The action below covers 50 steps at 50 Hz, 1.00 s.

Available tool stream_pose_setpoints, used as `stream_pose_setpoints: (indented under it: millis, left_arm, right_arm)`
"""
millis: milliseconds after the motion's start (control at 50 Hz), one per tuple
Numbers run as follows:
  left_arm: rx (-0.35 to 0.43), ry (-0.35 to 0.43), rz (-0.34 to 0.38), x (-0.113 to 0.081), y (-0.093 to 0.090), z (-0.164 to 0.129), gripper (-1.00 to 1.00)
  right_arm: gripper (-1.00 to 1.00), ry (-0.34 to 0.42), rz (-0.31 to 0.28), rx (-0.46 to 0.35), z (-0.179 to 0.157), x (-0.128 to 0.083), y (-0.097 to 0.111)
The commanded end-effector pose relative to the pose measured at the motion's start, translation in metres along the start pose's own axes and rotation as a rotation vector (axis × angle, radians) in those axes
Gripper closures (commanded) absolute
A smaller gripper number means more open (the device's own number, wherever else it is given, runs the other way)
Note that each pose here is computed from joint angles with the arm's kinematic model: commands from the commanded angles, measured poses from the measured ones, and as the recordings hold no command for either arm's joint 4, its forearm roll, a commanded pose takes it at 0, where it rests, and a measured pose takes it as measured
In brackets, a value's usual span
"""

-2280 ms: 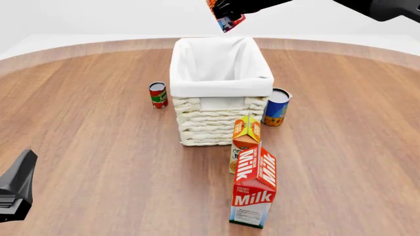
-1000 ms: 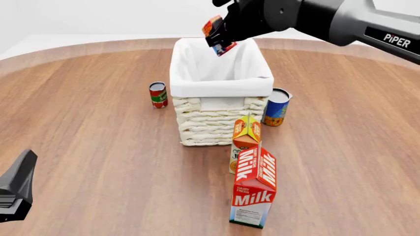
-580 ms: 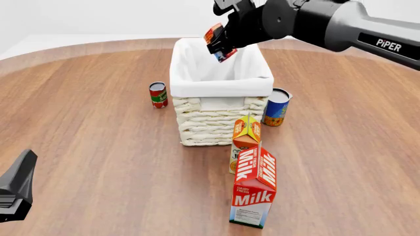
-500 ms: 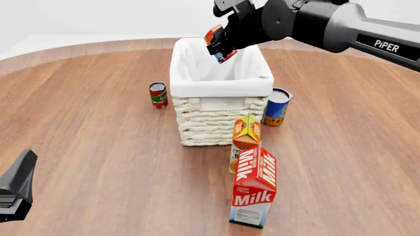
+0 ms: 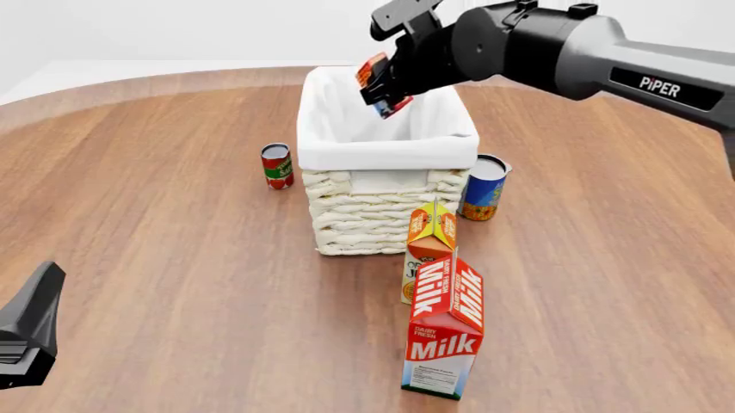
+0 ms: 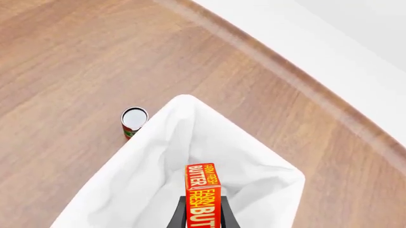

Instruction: Pick up the butter and put it in the basket.

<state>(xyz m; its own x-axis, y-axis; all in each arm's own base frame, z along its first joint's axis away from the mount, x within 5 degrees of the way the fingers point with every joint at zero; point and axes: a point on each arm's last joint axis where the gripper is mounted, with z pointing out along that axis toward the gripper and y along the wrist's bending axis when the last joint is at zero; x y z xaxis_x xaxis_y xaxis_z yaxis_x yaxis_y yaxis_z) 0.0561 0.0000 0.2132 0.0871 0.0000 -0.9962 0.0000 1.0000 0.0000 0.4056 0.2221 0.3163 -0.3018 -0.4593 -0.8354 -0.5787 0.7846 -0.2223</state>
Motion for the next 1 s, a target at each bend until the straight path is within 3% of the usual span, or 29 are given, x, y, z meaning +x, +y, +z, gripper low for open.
stream_pose_setpoints:
  millis: [20, 800, 820, 1000]
  left_arm:
    - [0.000, 0.000, 0.000, 0.000, 0.000, 0.000, -1.00]
    - [0.000, 0.000, 0.000, 0.000, 0.000, 0.000, -1.00]
    - [0.000, 0.000, 0.000, 0.000, 0.000, 0.000, -1.00]
    - [0.000, 0.000, 0.000, 0.000, 0.000, 0.000, -1.00]
  right_arm:
    - [1.00, -0.032, 0.012, 0.006, -0.004, -0.007, 0.000]
    - [1.00, -0.013, 0.011, 0.009, 0.022, 0.006, -0.001]
    - [-1.00, -0.013, 0.007, 0.012, 0.023, 0.006, -0.002]
    - [-1.00, -0.013, 0.009, 0.024, 0.024, 0.005, -0.009]
